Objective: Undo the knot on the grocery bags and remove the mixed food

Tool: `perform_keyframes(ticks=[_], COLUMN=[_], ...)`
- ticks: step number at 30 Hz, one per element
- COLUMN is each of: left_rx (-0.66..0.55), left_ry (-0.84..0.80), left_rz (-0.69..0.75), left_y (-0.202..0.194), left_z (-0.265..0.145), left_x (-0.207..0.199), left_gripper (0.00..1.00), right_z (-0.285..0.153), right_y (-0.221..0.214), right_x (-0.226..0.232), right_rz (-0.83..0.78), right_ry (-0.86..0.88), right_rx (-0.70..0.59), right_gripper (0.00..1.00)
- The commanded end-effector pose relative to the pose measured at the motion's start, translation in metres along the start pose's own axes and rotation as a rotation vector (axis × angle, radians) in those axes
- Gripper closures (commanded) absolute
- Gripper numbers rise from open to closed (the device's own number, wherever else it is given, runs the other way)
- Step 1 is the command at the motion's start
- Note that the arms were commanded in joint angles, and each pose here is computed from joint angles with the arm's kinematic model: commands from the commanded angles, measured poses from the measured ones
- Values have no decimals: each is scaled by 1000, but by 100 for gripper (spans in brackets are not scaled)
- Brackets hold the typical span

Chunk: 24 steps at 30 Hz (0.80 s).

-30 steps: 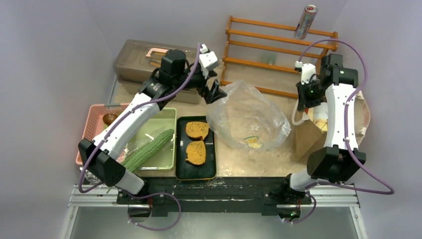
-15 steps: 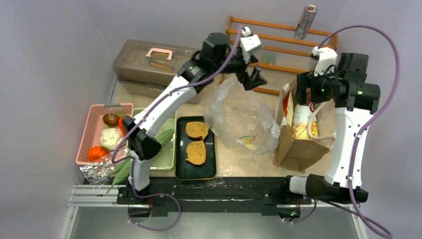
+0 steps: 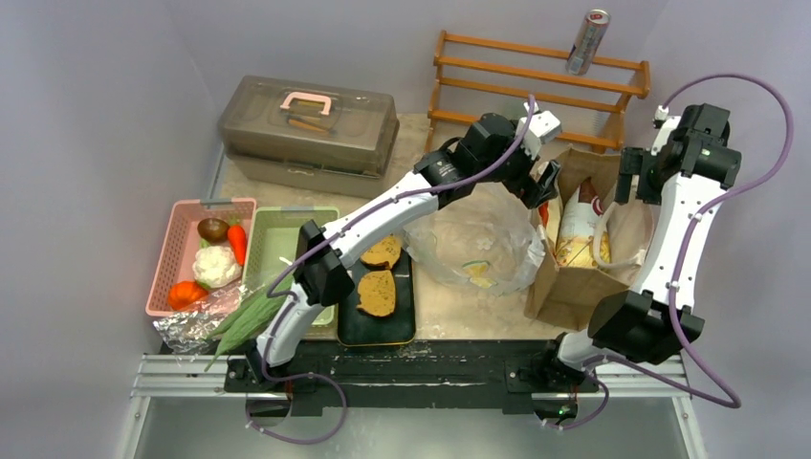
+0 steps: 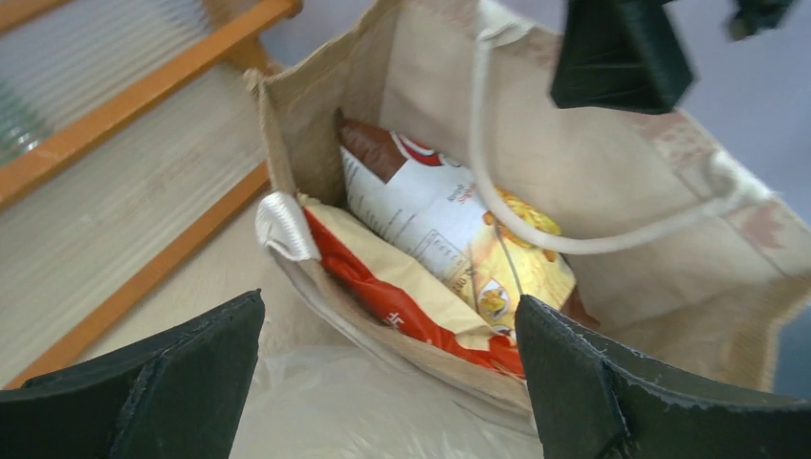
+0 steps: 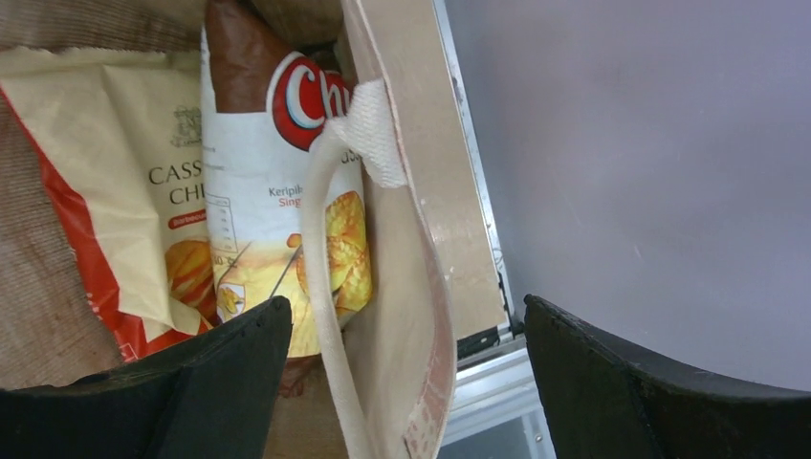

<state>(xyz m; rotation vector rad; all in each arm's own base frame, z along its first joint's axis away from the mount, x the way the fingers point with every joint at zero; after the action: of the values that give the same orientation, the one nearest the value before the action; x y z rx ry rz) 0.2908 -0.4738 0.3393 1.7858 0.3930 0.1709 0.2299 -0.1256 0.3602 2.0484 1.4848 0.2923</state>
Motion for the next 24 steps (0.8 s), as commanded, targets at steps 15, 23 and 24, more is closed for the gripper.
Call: perform_keyframes(ticks=[15, 23, 24], left_rx=[183, 95, 52], left_ry=[-42, -172, -207], left_rz=[-99, -90, -76], left_y=[-82, -68, -59], left_z=[45, 55, 54], left_x=[-10, -16, -18], left_gripper=[18, 79, 89], right_z=[66, 44, 35], right_y=[-20, -9, -6], right_x=[4, 15, 16], right_rz=[-4, 7, 7], right_ry=[27, 181, 195], right_rx=[121, 56, 27], right_gripper=[23, 100, 100])
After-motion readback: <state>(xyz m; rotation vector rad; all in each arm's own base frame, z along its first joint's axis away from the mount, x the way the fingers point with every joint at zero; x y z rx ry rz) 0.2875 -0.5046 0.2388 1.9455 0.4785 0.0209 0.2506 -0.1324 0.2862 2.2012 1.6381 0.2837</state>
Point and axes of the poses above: each gripper's point midway between its finger pads, its own z axis out along the fingers, its own x axis along the line the jaws close on, y = z × x, the point moved 9 cm from there along -z, back along the fingers, and after that the axes turned 4 degrees about z, right-handed, at the moved point
